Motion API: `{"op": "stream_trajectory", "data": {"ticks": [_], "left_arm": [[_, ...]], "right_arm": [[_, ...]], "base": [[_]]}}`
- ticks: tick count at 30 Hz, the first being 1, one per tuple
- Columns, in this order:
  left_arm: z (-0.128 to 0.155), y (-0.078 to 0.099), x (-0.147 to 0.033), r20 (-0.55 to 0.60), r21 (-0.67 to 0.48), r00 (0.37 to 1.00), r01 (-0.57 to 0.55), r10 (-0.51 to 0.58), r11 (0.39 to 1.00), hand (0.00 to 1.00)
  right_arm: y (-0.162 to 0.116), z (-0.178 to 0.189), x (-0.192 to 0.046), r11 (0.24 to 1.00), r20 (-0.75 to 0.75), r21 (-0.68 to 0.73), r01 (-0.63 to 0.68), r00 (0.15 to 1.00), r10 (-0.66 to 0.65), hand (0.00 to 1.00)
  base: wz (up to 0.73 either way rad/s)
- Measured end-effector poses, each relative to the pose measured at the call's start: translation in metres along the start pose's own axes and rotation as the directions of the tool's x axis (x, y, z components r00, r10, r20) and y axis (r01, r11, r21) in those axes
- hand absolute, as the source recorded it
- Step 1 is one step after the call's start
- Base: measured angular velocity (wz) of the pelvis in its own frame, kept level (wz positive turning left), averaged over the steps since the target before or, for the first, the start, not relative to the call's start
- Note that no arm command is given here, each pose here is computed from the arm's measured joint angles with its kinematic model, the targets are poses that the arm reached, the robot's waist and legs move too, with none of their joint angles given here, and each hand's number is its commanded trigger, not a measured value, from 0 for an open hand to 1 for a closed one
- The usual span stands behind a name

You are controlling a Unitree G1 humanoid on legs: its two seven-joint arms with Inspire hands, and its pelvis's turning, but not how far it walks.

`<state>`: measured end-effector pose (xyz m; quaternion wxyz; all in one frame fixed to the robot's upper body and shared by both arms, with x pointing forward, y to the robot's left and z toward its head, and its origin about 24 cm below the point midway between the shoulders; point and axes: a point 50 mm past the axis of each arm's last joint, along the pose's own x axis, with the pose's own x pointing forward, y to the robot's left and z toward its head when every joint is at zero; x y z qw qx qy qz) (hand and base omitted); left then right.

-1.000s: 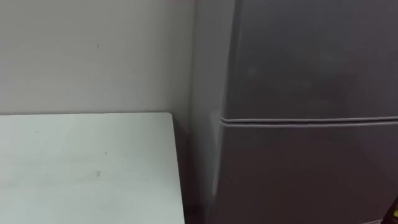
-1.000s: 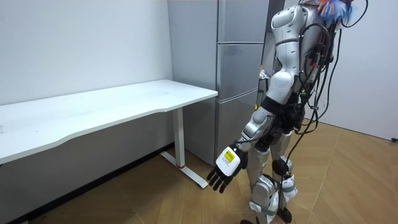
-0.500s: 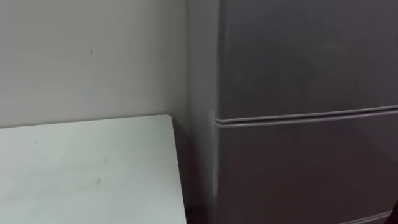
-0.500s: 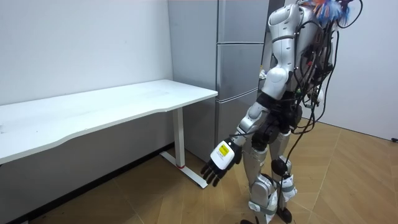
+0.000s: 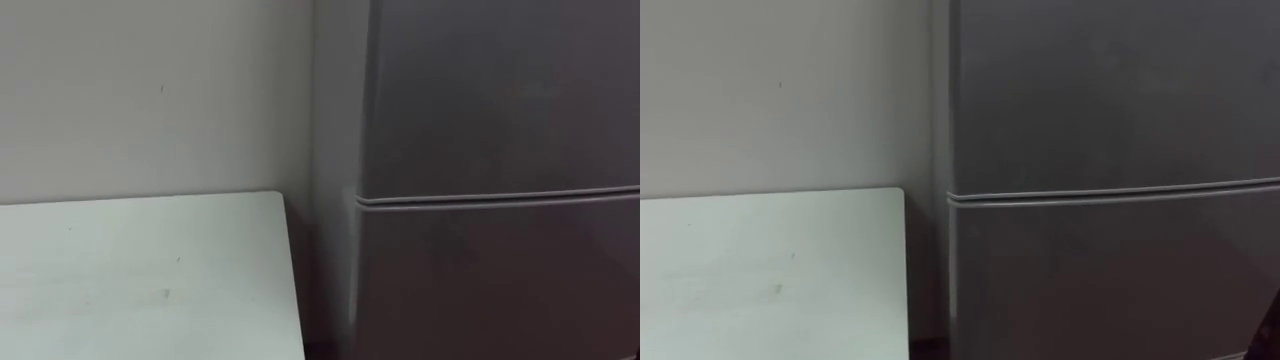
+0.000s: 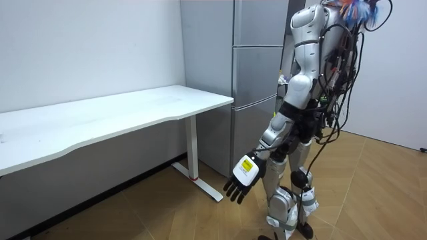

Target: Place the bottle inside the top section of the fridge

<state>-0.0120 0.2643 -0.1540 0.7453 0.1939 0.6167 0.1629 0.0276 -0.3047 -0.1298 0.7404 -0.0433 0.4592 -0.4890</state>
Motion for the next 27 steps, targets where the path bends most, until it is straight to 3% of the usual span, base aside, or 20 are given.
{"op": "stream_trajectory", "data": {"ticks": [11,19,27], "left_arm": [[0.0,-0.009,-0.001,-0.006,0.019,1.0,0.011,-0.011,1.0,0.0],[0.016,-0.019,0.001,0.025,0.062,0.999,0.042,-0.044,0.997,0.0],[0.019,-0.026,0.0,0.041,0.117,0.996,0.073,-0.079,0.99,0.0]], "right_arm": [[0.026,-0.015,-0.011,0.952,-0.02,-0.195,-0.235,0.972,0.236,0.0],[0.054,-0.026,-0.025,0.831,-0.087,-0.326,-0.451,0.89,0.448,0.0],[0.074,-0.029,-0.035,0.735,-0.14,-0.365,-0.571,0.814,0.563,0.0]], "base": [[0.01],[0.04],[0.08]]}}
